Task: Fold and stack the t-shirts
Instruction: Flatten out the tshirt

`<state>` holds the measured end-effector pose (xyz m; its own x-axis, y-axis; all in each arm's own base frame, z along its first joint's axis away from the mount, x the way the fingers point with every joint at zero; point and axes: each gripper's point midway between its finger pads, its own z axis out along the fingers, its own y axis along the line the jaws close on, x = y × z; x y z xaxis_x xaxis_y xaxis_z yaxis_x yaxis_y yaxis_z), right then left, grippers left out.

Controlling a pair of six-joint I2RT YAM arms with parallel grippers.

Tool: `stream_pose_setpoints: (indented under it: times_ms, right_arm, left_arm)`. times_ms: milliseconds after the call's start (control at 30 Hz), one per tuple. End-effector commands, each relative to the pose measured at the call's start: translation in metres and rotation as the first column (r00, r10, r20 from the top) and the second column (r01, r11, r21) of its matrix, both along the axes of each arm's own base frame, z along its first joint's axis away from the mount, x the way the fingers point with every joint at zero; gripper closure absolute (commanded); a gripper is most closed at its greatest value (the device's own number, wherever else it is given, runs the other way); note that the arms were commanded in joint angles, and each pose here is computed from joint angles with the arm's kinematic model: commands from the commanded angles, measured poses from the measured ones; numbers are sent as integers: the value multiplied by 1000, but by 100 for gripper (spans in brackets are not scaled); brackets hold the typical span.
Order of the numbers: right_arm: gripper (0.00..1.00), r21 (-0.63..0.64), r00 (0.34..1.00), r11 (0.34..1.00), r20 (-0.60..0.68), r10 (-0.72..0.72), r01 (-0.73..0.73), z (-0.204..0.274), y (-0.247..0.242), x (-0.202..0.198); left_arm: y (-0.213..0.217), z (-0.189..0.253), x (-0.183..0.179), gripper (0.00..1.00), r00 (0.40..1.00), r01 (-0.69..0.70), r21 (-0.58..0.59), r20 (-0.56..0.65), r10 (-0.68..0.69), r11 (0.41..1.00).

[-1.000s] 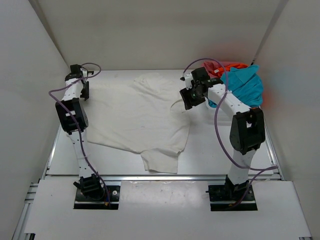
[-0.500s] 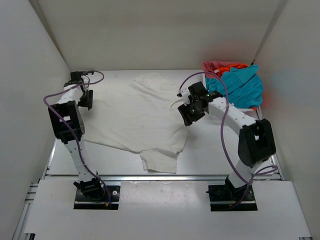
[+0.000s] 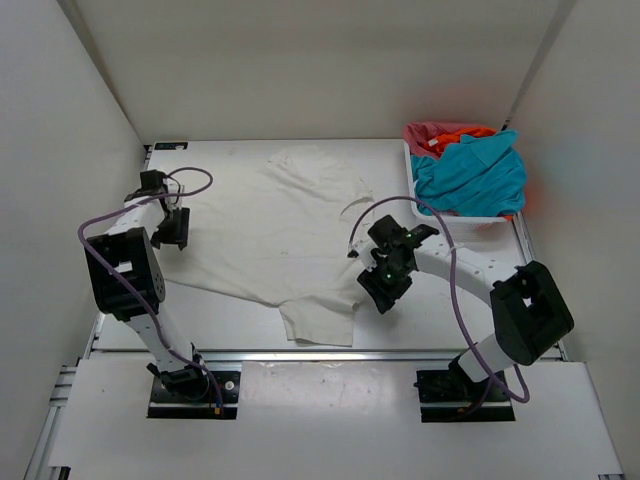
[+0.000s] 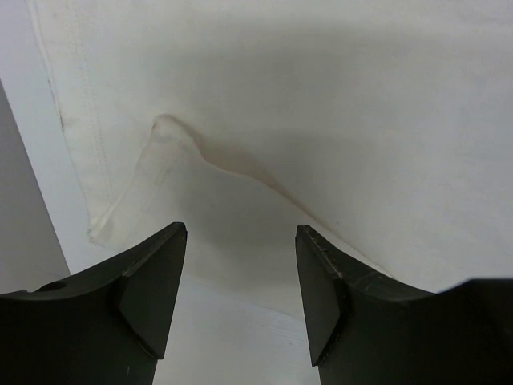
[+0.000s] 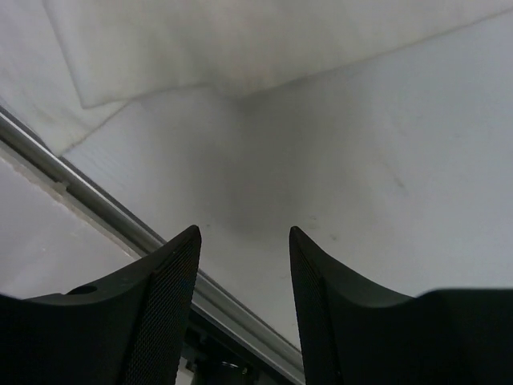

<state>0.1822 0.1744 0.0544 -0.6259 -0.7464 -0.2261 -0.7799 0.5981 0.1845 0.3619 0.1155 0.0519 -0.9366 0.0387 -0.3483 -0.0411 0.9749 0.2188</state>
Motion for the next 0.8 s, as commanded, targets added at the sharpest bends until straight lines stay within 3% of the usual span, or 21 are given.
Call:
stream_pose_setpoints:
  times_ms: [0,133,333,467,767]
  right_arm:
    - [47,12,1000,1000,21,-22,22,-2,6,-11]
    - [48,44,990,989,15,-142,141,-16,13,-4]
    - [48,9,915,917,-75,-397,399,-28,13,-9]
    - [48,21,898,903,-123,-423,429,-28,27,-18]
    - [45,73,931,928,-17,-365,366,-23,38,-30]
  left_arm:
    - [1,13,14,32,997,-4,21,73,2,1000]
    - [1,14,26,32,994,-25,4,108,25,1000]
    - [27,21,42,31,949,-207,-89,222,222,974]
    - [28,21,45,32,927,-240,-143,260,271,960]
    - [41,6,36,31,924,-278,-147,229,306,949]
